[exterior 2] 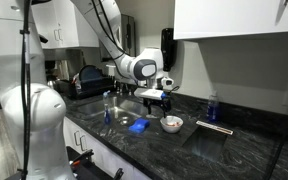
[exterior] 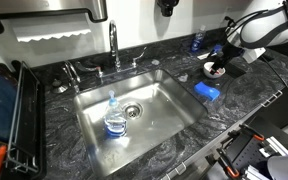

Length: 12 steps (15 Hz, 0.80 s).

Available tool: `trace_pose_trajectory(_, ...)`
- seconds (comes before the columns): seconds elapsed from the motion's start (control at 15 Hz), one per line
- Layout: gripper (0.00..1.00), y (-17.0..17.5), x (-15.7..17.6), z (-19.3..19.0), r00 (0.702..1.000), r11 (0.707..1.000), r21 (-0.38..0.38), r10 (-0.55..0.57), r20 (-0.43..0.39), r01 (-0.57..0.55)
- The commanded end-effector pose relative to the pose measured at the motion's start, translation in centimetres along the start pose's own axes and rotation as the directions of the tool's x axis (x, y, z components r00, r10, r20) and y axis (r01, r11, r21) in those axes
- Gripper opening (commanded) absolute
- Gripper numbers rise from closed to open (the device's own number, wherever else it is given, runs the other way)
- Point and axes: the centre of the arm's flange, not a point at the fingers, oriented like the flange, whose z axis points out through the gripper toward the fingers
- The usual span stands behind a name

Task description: Pick the bowl and put it in the sink

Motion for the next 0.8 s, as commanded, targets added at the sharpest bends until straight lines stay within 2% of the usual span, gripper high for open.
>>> trace_pose_trajectory(0.0, 1.00, 1.2, 0.8, 2.3, 0.999, 1.000, 0.030, 0.001, -0.044, 0.001)
trace_pose_trajectory(0.27, 1.00, 1.9, 1.0, 3.8, 0.998, 0.998, 0.058, 0.021, -0.060, -0.018)
trace_pose_trajectory(0.33, 0.75, 2.0, 1.0, 4.0, 0.998, 0.998, 0.063, 0.025, -0.060, -0.021)
trace_pose_trajectory(0.47, 0.67, 2.2, 1.1, 4.7, 0.998, 0.997, 0.067, 0.028, -0.056, -0.024)
trace_pose_trajectory(0.73, 0.37, 2.6, 1.5, 5.6, 0.998, 0.997, 0.067, 0.041, -0.045, -0.038)
